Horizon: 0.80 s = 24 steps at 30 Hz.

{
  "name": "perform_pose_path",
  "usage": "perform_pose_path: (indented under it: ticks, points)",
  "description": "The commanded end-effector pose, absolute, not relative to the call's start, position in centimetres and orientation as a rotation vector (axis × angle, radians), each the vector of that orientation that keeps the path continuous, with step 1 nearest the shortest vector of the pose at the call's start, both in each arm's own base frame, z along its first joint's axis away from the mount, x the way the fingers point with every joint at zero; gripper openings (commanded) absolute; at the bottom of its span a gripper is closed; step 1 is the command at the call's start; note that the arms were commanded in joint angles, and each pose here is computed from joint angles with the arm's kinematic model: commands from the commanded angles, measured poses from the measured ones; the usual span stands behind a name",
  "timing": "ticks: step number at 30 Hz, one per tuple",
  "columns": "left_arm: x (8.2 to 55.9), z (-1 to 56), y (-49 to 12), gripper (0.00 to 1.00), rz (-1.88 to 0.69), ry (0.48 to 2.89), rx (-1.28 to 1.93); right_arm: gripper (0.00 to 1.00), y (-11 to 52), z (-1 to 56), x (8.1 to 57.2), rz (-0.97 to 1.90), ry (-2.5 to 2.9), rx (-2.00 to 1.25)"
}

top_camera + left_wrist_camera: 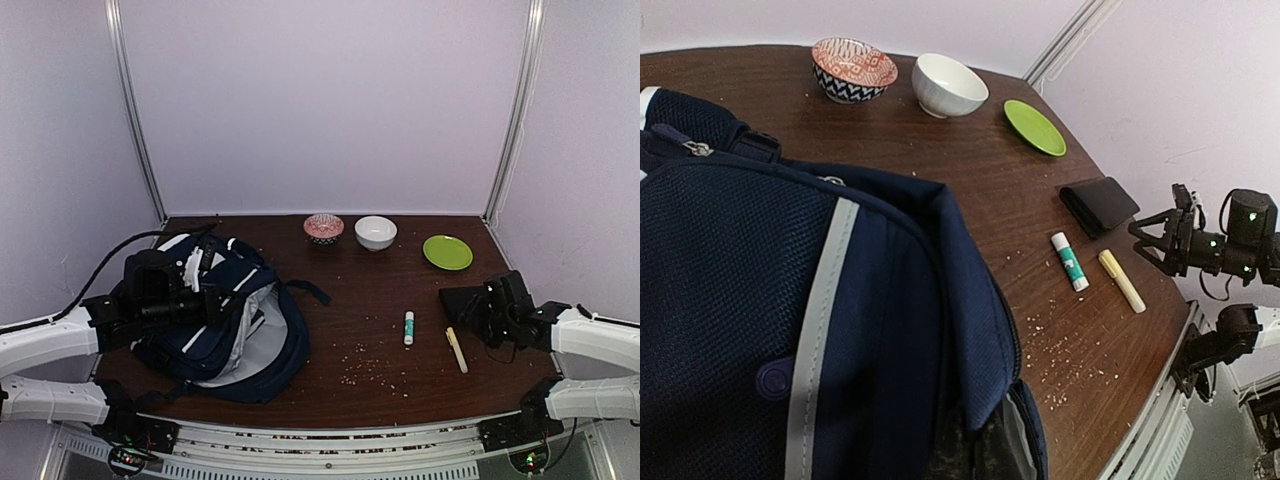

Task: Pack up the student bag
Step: Pick up the personal item from the center of the board.

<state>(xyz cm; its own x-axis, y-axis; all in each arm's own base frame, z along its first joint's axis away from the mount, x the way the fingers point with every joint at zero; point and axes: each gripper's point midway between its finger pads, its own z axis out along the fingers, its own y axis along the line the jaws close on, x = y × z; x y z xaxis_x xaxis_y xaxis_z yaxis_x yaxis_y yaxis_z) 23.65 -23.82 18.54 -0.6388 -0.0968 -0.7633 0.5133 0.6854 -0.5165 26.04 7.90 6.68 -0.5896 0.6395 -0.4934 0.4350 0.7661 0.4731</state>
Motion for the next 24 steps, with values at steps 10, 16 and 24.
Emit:
perform_pose_path:
  ticks: [10,16,24]
  points:
    - [24.1,17.5,-21.8,0.00,-0.870,2.110,0.225,0.63,3.4,7.1,29.1,0.594,1.902,1.276]
    - [24.0,18.1,-21.5,0.00,-0.851,2.108,0.227,0.56,2.1,5.6,30.4,0.624,1.887,1.335]
    - [24.0,18.7,-21.0,0.00,-0.825,2.104,0.219,0.53,2.0,4.5,32.5,0.705,1.892,1.338]
